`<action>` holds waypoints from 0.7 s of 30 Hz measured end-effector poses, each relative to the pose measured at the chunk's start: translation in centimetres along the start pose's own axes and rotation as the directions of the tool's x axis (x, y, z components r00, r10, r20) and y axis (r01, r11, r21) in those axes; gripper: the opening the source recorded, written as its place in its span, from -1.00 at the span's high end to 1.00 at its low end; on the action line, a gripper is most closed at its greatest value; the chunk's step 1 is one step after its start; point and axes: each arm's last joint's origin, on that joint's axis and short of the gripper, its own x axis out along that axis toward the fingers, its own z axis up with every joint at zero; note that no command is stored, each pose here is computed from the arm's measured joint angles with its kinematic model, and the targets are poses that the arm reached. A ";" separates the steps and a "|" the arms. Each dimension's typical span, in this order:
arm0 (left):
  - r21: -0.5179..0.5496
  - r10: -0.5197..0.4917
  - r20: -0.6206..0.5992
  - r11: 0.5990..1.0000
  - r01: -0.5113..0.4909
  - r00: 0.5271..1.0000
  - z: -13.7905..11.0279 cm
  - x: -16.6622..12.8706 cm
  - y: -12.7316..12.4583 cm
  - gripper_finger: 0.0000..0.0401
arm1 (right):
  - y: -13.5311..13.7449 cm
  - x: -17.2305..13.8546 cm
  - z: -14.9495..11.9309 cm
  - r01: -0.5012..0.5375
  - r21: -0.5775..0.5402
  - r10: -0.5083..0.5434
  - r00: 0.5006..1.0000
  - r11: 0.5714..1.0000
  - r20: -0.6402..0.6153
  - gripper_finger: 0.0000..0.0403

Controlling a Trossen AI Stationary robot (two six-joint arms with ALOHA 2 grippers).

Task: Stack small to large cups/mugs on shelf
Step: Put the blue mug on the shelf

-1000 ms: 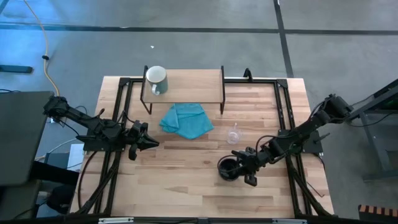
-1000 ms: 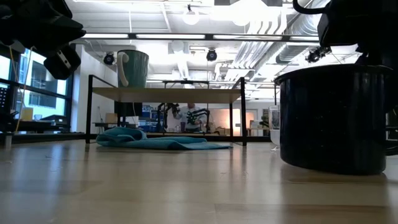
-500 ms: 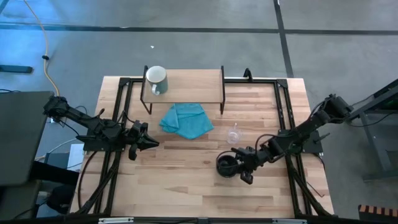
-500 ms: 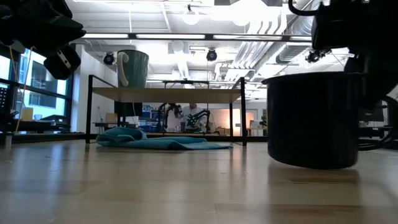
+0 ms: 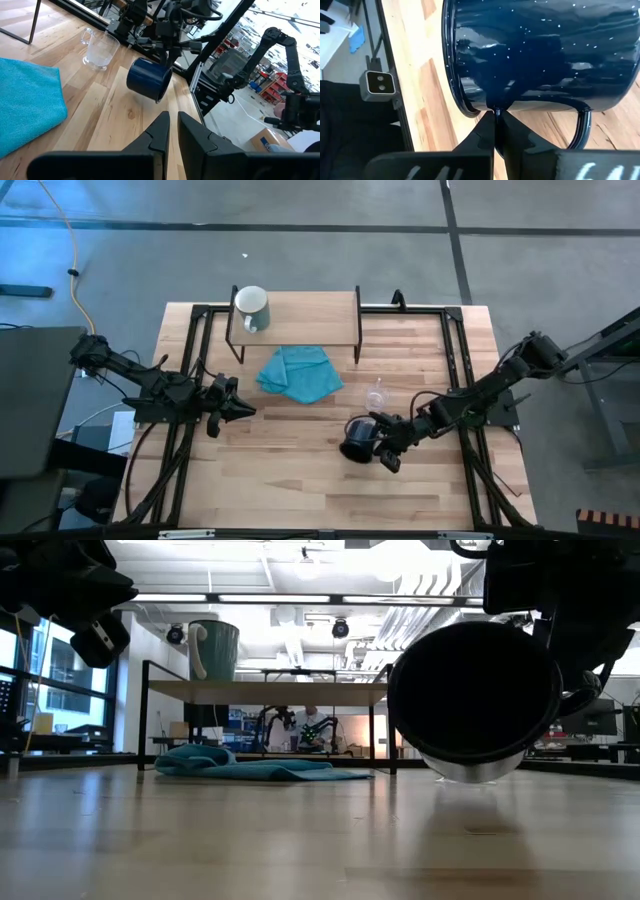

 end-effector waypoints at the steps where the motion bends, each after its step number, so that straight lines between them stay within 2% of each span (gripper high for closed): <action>1: 0.000 0.000 0.000 1.000 0.000 1.000 0.0 0.0 0.0 0.87 | 0.0 0.0 0.0 -0.002 0.000 0.002 1.000 1.000 0.001 0.99; 7: 0.000 0.000 0.000 1.000 0.000 1.000 0.0 0.0 0.0 0.87 | 0.0 0.0 0.0 -0.005 0.000 0.005 1.000 1.000 -0.005 0.99; 12: 0.000 0.000 0.000 1.000 0.000 1.000 0.0 0.0 0.0 0.87 | 0.2 0.0 0.1 -0.029 0.041 0.029 1.000 0.999 -0.002 1.00; 21: 0.017 0.000 0.000 1.000 0.000 1.000 0.0 0.0 0.0 0.87 | 1.8 -0.3 0.9 -0.225 0.152 0.221 0.974 0.963 0.040 1.00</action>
